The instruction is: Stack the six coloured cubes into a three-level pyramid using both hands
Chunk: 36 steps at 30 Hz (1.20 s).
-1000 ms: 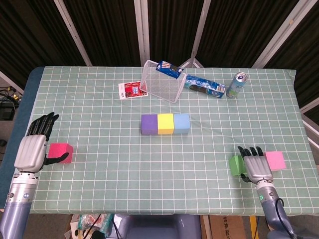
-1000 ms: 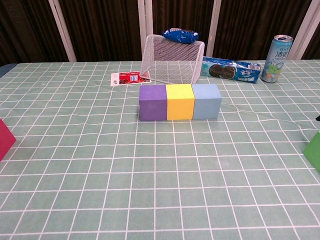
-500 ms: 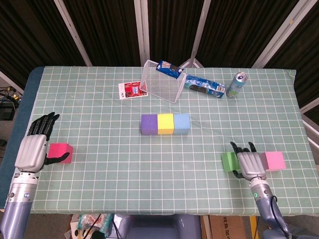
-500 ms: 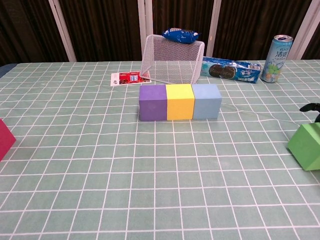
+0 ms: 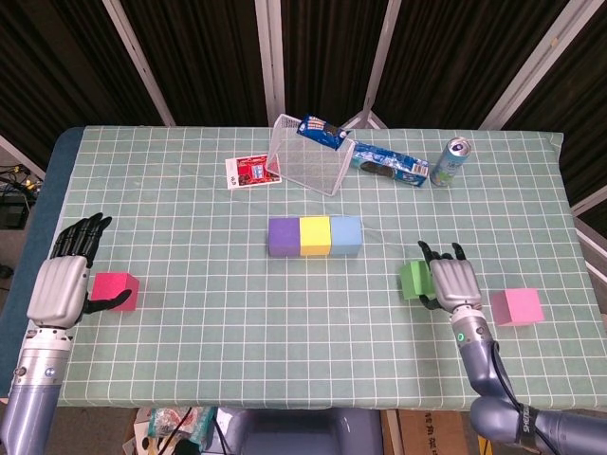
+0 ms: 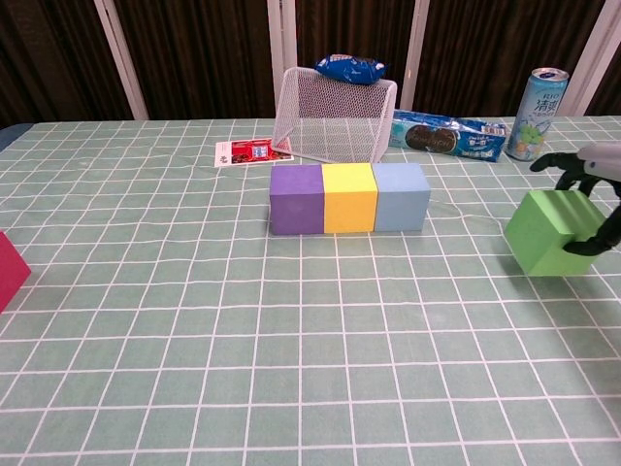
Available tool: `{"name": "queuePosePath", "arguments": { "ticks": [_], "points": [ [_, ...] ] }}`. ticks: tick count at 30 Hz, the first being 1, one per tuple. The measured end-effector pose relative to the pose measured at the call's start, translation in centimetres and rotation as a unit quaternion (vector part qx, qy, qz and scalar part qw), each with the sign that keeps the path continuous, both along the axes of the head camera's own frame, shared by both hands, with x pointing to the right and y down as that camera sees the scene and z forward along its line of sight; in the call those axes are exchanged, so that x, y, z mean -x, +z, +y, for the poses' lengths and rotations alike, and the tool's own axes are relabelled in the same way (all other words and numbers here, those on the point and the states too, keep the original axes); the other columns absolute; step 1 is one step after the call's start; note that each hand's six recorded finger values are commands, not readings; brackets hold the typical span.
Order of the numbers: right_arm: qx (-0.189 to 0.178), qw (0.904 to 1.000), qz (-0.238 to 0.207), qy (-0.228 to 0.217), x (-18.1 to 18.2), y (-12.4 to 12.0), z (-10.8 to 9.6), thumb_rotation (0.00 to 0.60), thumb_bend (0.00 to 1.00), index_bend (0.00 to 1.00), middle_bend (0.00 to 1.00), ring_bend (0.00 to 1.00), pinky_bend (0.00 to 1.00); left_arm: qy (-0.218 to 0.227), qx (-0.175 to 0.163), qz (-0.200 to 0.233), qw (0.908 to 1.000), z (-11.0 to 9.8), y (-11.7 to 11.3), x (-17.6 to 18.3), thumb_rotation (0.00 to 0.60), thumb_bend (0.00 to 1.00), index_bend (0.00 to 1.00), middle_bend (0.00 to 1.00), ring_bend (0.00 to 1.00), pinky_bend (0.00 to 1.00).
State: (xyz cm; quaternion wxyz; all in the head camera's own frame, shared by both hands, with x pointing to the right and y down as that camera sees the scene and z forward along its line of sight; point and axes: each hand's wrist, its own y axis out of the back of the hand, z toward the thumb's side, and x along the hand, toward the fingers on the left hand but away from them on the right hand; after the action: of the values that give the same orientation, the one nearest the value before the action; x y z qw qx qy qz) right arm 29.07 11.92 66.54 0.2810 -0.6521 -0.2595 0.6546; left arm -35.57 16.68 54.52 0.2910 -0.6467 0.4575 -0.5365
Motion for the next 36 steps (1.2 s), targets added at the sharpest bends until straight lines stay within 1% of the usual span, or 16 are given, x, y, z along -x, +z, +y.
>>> {"name": "queuePosePath", "arguments": {
  "ticks": [4,7,13,17,24,30,36],
  "points": [
    [0.003,1.0,0.006,-0.001,1.7,1.1,-1.7,0.6,0.32,0.04,0.45,0.28,0.0,-0.003,0.0,-0.001,1.0,-0.1,0.0,0.1,0.6,0.14,0.0,0.02,0.0,0.05],
    [0.003,0.9999,0.006,0.007,2.9,2.0,-2.8,0.6,0.32,0.04,0.45,0.28,0.0,-0.005,0.0,-0.002,1.0,-0.1,0.0,0.3,0.6,0.14,0.0,0.02,0.0,0.05],
    [0.005,0.9994,0.011,0.031,3.7,3.5,-4.3,0.6,0.32,0.04,0.45,0.28,0.0,-0.011,-0.001,-0.004,0.9999,-0.2,0.0,0.7,0.6,0.14,0.0,0.02,0.0,0.05],
    [0.001,0.9992,0.012,0.038,4.3,3.8,-5.2,0.6,0.32,0.04,0.45,0.28,0.0,-0.015,0.0,-0.007,0.9999,-0.3,0.1,1.1,0.6,0.14,0.0,0.02,0.0,0.05],
    [-0.008,0.9993,0.003,0.036,5.5,3.7,-6.3,0.6,0.32,0.04,0.45,0.28,0.0,-0.018,0.0,-0.01,0.9998,-0.4,0.2,1.3,0.6,0.14,0.0,0.02,0.0,0.05],
    [-0.019,0.9995,0.005,0.027,6.6,2.9,-7.8,0.6,0.32,0.04,0.45,0.28,0.0,-0.019,0.004,-0.011,0.9998,-0.4,0.4,1.4,0.6,0.14,0.0,0.02,0.0,0.05],
    [-0.037,0.9991,0.017,0.015,8.3,1.1,-10.2,0.6,0.32,0.04,0.45,0.28,0.0,-0.02,0.002,-0.006,0.9998,-0.6,0.3,1.2,0.6,0.14,0.0,0.02,0.0,0.05]
  ]
}}
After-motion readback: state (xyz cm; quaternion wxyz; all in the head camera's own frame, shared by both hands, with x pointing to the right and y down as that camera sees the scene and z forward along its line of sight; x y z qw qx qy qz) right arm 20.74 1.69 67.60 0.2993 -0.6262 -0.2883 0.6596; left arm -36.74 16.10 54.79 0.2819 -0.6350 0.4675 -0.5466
